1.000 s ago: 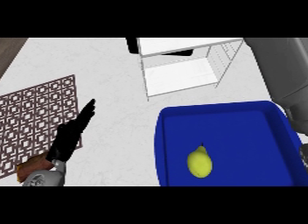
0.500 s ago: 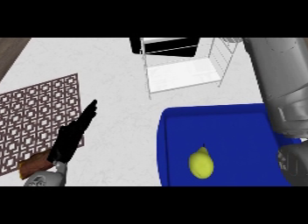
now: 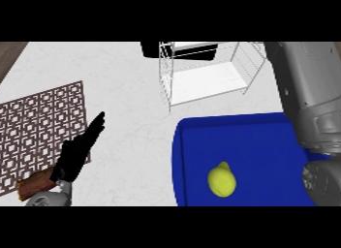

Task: Pick the squash from the tray and place it in the tiered shelf

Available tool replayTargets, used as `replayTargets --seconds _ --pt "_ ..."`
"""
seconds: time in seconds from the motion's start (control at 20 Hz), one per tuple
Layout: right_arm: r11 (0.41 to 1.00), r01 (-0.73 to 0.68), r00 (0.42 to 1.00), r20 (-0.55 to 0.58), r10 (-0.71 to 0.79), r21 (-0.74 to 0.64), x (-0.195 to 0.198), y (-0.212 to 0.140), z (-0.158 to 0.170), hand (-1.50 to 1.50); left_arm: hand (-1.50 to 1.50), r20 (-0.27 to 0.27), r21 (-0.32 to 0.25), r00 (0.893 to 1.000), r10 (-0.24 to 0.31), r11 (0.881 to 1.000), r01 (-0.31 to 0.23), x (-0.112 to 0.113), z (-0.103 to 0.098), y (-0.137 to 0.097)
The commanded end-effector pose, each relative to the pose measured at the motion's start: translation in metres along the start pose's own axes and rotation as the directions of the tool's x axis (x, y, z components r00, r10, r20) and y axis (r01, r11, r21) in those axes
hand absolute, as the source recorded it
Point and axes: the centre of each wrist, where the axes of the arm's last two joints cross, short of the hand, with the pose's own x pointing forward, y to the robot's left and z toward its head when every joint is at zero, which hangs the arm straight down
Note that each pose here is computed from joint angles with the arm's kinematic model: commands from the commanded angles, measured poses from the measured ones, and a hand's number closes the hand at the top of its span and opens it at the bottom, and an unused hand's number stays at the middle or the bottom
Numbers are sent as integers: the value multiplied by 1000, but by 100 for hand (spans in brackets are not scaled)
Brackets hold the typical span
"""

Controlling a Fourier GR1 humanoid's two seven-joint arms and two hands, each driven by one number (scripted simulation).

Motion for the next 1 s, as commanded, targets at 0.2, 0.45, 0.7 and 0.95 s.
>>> replayTargets --seconds 0.2,0.45,0.7,0.95 --pt "937 3 998 -61 -26 -349 -19 -103 -26 -150 0 -29 28 1000 2 1000 -2 1 10 9" --pt "954 -25 998 -63 7 -298 -38 -191 -23 -150 0 -43 73 999 10 997 -7 -2 4 13" --pt "965 -49 999 -7 49 -259 -63 -245 -8 -150 0 -35 53 999 7 999 -5 -9 13 8" --pt "976 -87 996 11 91 -201 -60 -292 2 -150 0 -33 51 999 1 999 1 -13 11 2"
